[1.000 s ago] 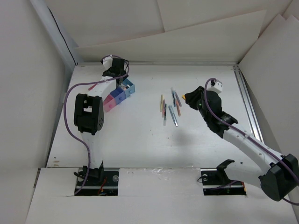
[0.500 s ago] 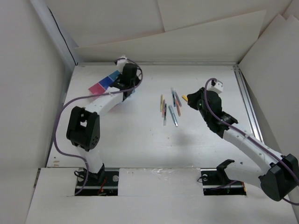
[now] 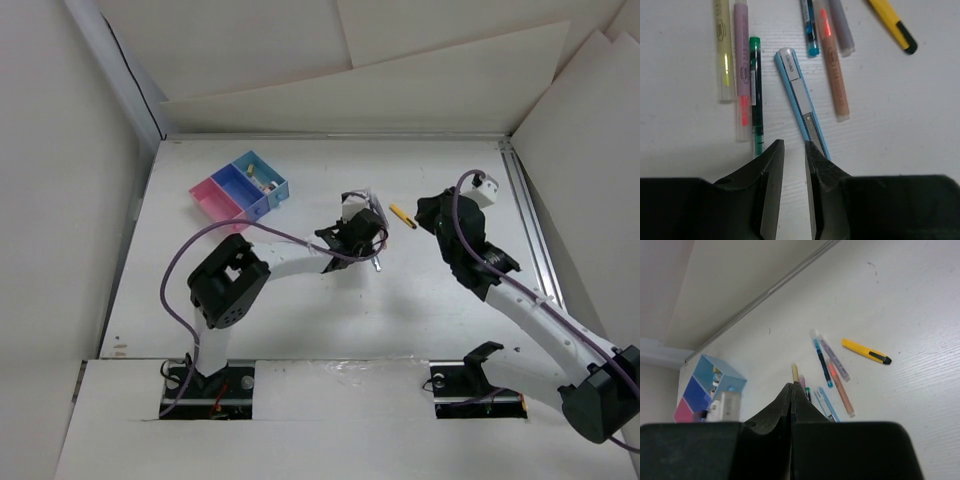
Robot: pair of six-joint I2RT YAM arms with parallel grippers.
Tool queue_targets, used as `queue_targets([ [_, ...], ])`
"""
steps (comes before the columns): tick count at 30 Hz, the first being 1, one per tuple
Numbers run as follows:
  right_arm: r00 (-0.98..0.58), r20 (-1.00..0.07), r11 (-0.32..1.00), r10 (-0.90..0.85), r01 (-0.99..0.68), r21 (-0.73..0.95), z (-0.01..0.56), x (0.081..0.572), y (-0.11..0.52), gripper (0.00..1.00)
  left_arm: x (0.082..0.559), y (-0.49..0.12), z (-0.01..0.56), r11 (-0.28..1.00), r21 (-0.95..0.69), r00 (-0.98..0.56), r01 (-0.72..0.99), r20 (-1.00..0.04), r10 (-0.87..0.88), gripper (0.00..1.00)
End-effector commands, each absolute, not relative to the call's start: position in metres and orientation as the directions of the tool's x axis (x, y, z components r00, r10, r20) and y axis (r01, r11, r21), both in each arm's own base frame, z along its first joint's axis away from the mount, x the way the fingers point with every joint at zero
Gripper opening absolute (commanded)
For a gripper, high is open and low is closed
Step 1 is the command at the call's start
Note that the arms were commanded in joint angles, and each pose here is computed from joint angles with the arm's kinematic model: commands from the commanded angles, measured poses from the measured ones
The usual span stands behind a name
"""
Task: Sort the stationery into containers
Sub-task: Pick up the pen from the center of the board.
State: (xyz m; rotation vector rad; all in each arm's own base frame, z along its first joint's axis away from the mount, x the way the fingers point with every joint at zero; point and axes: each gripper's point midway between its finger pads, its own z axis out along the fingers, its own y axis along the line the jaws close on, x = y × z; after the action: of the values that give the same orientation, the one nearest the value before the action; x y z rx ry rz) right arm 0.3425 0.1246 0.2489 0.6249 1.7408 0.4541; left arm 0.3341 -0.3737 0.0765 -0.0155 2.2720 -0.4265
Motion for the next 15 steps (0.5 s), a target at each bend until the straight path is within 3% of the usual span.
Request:
queue_targets([
  [1,-0.141,-0.752,0.763,0.644,0.196,0.617,0.254,0.341,0.114,0.0,0.339,-0.385,0.082,0.944,-0.317,-0.66,0.092,-0.729,-0.181,0.21],
  [6,-0.142,-0.75,0.761,0.646,0.197,0.618,0.254,0.342,0.113,0.0,0.34,-0.389,0.07,0.956,-0.283,-0.664,0.074,-0.73,-0.164,0.42],
  [8,-0.14,-0.745,0.755,0.653,0.198,0.625,0.254,0.342,0.113,0.0,0.343,-0.39,0.069,0.959,-0.275,-0.661,0.068,-0.733,-0.163,0.46],
  [15,-0.139,-0.741,0.752,0.657,0.186,0.632,0.258,0.341,0.114,0.0,0.347,-0.399,0.06,0.959,-0.274,-0.67,0.073,-0.726,-0.157,0.48],
])
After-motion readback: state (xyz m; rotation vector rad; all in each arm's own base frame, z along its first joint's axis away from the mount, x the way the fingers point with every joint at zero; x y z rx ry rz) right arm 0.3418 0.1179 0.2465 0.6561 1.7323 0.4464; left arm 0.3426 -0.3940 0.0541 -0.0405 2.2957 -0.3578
